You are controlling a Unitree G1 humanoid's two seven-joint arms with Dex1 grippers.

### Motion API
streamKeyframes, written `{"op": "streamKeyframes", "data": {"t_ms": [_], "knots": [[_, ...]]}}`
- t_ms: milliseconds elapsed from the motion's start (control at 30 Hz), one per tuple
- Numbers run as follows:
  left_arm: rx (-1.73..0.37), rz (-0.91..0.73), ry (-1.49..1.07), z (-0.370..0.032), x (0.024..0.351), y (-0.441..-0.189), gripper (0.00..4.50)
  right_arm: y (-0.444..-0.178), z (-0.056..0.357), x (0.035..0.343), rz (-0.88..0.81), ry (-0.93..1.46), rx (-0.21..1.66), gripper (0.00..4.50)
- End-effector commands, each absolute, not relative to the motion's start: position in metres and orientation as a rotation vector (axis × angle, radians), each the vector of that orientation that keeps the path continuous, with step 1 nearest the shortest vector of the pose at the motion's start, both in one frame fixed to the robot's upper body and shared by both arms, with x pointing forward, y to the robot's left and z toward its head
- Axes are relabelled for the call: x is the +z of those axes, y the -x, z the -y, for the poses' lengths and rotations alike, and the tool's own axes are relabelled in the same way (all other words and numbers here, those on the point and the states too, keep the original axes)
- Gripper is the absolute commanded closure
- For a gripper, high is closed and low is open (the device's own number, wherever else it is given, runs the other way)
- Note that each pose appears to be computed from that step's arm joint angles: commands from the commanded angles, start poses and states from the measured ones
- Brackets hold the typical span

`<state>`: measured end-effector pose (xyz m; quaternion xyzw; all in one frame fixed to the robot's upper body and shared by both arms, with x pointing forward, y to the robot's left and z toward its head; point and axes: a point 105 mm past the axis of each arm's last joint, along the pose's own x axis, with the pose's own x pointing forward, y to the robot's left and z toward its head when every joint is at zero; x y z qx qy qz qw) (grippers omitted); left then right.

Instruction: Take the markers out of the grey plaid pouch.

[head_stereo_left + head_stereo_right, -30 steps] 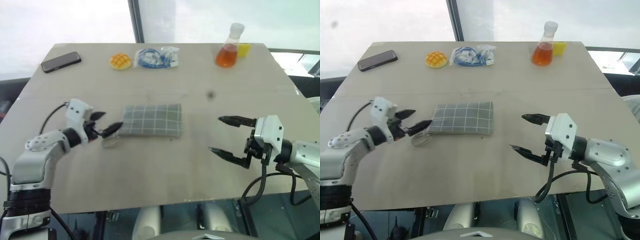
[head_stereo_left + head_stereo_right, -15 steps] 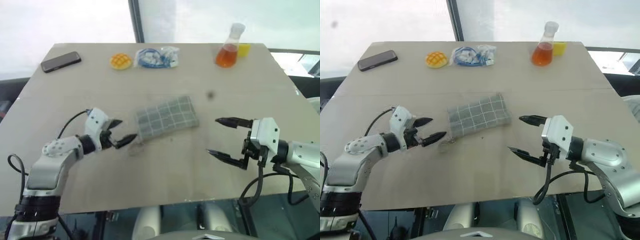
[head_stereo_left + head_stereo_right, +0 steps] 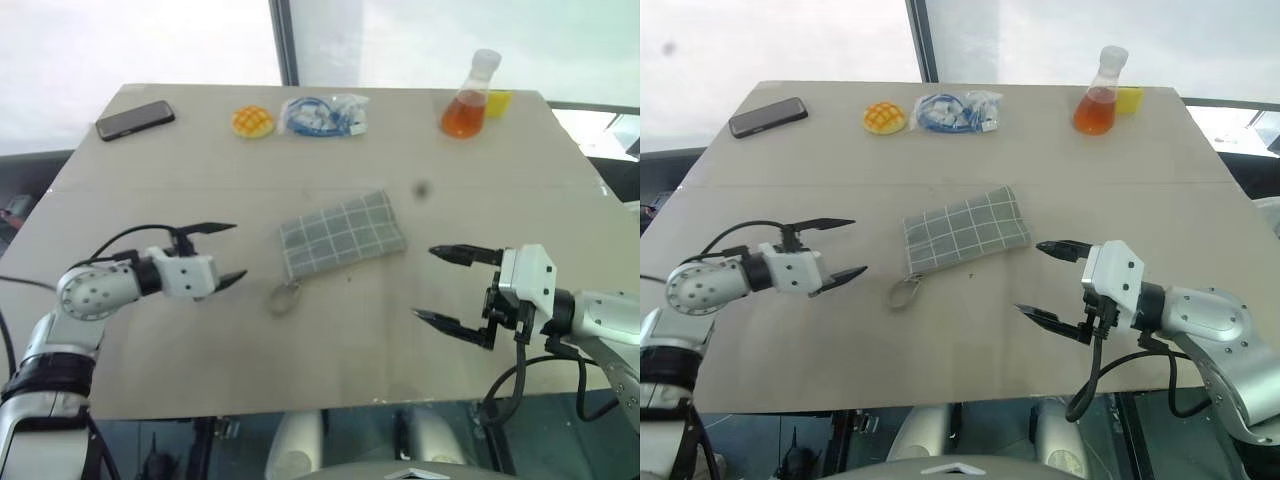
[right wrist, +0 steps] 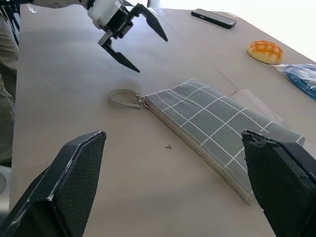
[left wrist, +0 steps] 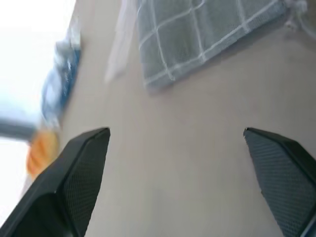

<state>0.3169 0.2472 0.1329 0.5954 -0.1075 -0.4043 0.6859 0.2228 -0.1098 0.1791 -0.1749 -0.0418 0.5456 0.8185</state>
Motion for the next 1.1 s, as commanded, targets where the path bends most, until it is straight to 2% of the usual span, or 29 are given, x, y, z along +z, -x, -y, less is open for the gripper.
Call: {"op": "streamKeyframes", "data": {"t_ms": [33, 400, 500, 567, 600, 633, 667, 700, 767, 933, 1100], "knots": [[-0.972, 0.365, -1.420, -0.230, 0.129, -0.321, 0.02, -0.216, 0.107, 0.188, 0.131, 0.398, 1.168, 0.00], [-1.103, 0.568, -1.495, -0.160, 0.109, -0.346, 0.02, -0.213, 0.109, 0.193, 0.135, 0.420, 1.100, 0.00], [-1.123, 0.590, -1.483, -0.152, 0.105, -0.347, 0.82, -0.212, 0.109, 0.194, 0.136, 0.424, 1.081, 0.00], [-1.113, 0.612, -1.463, -0.149, 0.108, -0.348, 1.58, -0.211, 0.109, 0.194, 0.130, 0.422, 1.070, 0.00], [-1.110, 0.628, -1.453, -0.148, 0.110, -0.347, 2.21, -0.211, 0.110, 0.193, 0.125, 0.417, 1.061, 0.00], [-1.112, 0.640, -1.443, -0.148, 0.111, -0.346, 2.61, -0.211, 0.110, 0.193, 0.120, 0.410, 1.054, 0.00], [-1.100, 0.658, -1.420, -0.146, 0.114, -0.346, 2.79, -0.211, 0.110, 0.192, 0.109, 0.398, 1.047, 0.00], [-1.090, 0.670, -1.404, -0.145, 0.116, -0.345, 3.28, -0.211, 0.110, 0.191, 0.101, 0.390, 1.043, 0.00], [-1.055, 0.709, -1.346, -0.140, 0.124, -0.346, 3.98, -0.215, 0.111, 0.187, 0.072, 0.384, 0.997, 0.00], [-1.013, 0.781, -1.238, -0.127, 0.138, -0.345, 3.98, -0.224, 0.108, 0.184, 0.045, 0.351, 0.959, 0.00], [-1.014, 0.753, -1.201, -0.124, 0.133, -0.345, 3.98, -0.228, 0.105, 0.185, 0.044, 0.342, 0.957, 0.00]]}}
